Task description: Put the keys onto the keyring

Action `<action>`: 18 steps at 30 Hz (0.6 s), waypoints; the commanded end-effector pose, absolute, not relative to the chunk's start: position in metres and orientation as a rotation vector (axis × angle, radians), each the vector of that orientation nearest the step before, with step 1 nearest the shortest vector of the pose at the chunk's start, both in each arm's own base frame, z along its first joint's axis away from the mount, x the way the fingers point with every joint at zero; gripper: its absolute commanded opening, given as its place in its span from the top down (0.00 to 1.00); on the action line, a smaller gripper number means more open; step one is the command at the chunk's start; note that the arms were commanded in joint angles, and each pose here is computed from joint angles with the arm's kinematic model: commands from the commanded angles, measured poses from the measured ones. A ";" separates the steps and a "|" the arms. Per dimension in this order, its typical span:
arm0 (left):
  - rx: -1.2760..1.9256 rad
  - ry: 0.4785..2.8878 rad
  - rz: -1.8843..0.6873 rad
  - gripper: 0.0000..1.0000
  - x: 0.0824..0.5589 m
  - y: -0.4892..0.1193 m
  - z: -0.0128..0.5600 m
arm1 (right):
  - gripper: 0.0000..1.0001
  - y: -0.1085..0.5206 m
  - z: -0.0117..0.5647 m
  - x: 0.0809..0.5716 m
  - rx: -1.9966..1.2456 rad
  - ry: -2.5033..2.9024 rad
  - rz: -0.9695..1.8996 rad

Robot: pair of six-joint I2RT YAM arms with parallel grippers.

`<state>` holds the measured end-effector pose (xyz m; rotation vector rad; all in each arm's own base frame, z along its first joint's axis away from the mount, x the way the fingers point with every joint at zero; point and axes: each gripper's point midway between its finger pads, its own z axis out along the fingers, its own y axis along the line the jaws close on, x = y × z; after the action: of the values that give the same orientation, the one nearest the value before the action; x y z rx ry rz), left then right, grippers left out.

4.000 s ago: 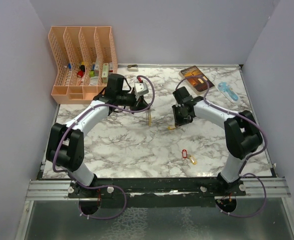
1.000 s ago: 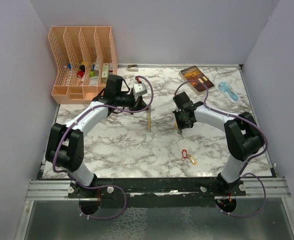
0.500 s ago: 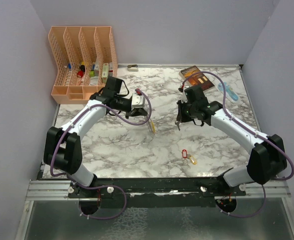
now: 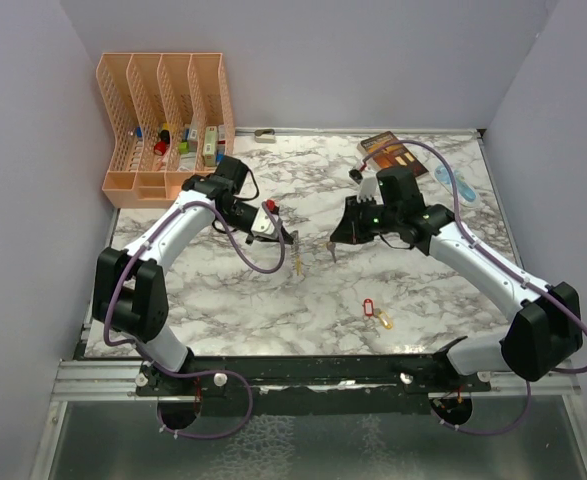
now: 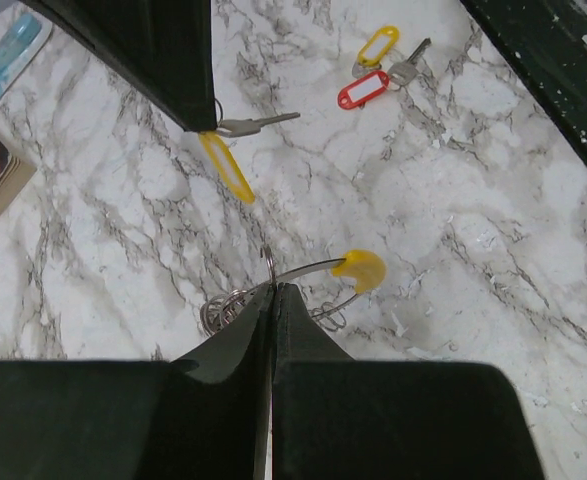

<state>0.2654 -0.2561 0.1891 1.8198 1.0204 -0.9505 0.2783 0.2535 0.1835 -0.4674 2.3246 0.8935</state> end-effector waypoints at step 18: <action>1.744 0.793 -1.114 1.00 0.226 -0.279 0.232 | 0.99 0.290 0.208 0.266 -0.753 2.048 1.159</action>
<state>0.2301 -0.2739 0.2061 1.7901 0.8865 -1.1086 0.2664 0.2811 0.1958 -0.7023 2.1191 1.1112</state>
